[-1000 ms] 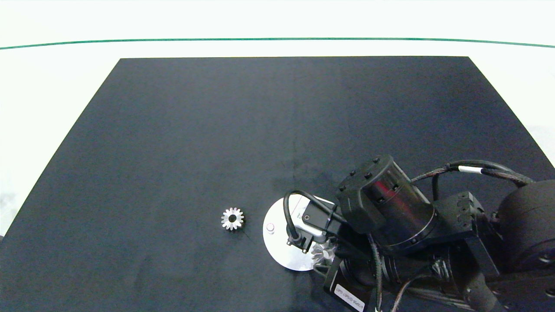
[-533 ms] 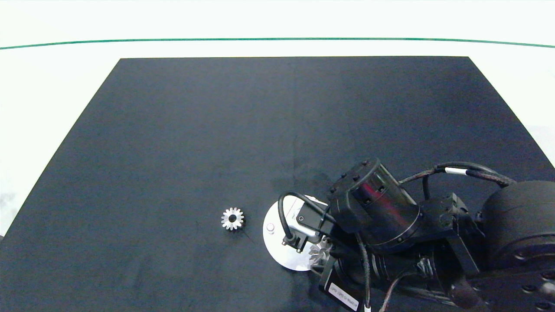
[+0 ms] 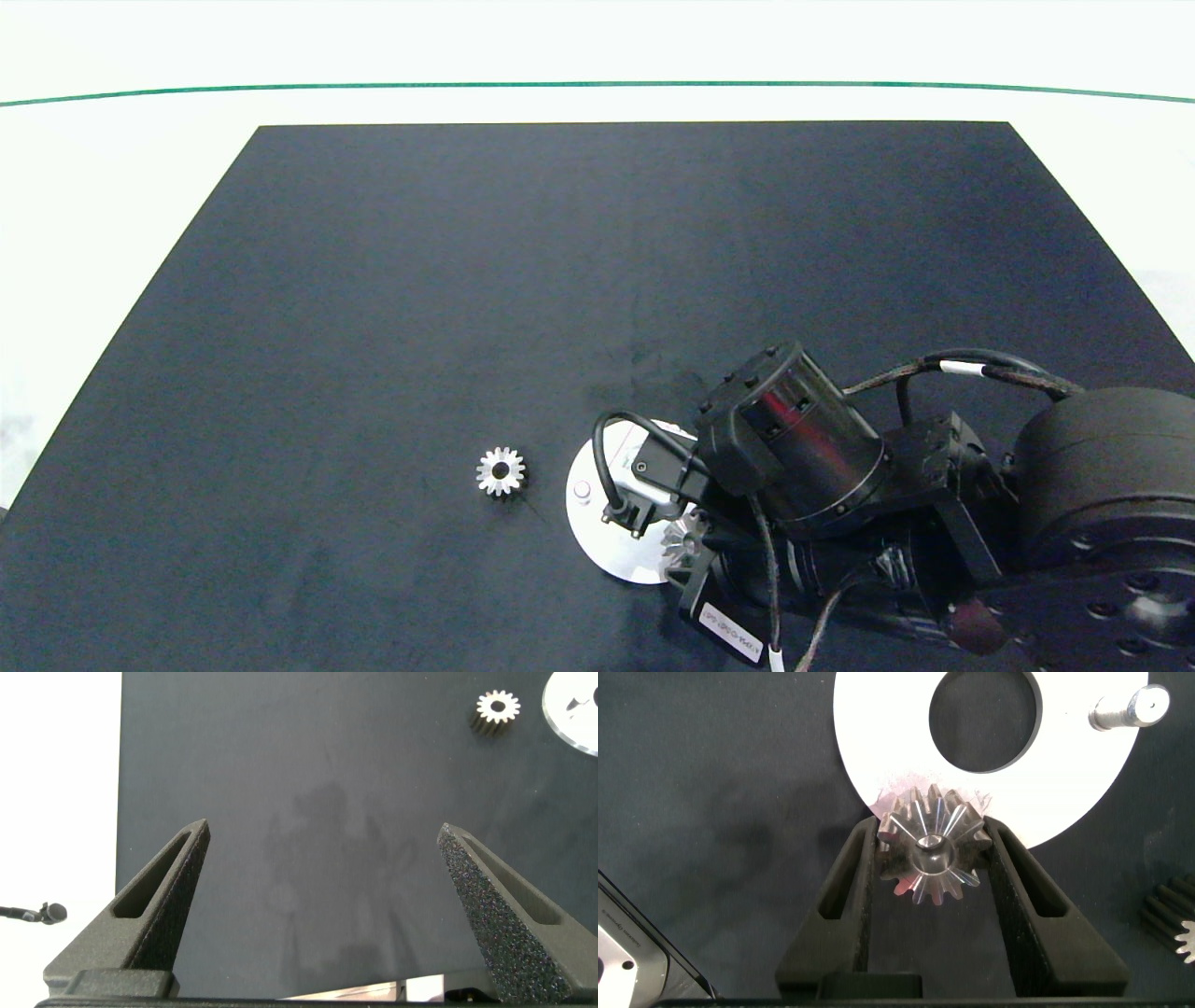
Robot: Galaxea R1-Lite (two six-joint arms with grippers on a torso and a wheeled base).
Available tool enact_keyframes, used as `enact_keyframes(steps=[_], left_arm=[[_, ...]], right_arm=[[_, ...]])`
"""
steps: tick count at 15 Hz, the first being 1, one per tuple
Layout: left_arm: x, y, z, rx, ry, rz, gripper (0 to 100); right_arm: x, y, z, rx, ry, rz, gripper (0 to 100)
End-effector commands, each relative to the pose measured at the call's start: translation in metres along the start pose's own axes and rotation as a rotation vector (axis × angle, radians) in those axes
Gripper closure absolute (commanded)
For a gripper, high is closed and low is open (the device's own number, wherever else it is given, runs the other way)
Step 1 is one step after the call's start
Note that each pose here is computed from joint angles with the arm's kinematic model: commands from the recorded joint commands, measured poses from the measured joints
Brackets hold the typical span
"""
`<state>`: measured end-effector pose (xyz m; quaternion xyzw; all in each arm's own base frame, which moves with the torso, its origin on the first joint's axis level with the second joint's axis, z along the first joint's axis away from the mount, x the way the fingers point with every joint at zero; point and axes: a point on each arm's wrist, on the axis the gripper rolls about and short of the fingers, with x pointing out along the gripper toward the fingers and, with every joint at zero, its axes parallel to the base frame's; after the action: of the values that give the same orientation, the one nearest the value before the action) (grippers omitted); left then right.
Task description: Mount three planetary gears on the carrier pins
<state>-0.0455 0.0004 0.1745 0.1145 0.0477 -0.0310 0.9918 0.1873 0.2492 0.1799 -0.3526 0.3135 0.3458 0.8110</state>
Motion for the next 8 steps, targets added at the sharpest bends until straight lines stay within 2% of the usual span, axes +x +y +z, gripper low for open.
enact_keyframes(steps=[1,2,3,8], left_arm=[[0.0015,0.0001,0.0002,0.001,0.011,-0.004,0],[0.0015,0.0001,0.0002,0.001,0.011,-0.003,0],[0.0015,0.0001,0.0004,0.001,0.01,-0.002,0],[0.0018,0.0004,0.0017,0.001,-0.001,0.0,0]], right_arm=[[0.0007,0.0003,-0.0005,-0.003,0.005,0.0,93],[0.0007,0.0003,-0.0006,-0.003,0.006,0.0,93],[0.0012,0.0005,-0.0007,-0.004,0.007,0.001,0],[0.003,0.0011,-0.0012,-0.005,0.013,0.002,0]])
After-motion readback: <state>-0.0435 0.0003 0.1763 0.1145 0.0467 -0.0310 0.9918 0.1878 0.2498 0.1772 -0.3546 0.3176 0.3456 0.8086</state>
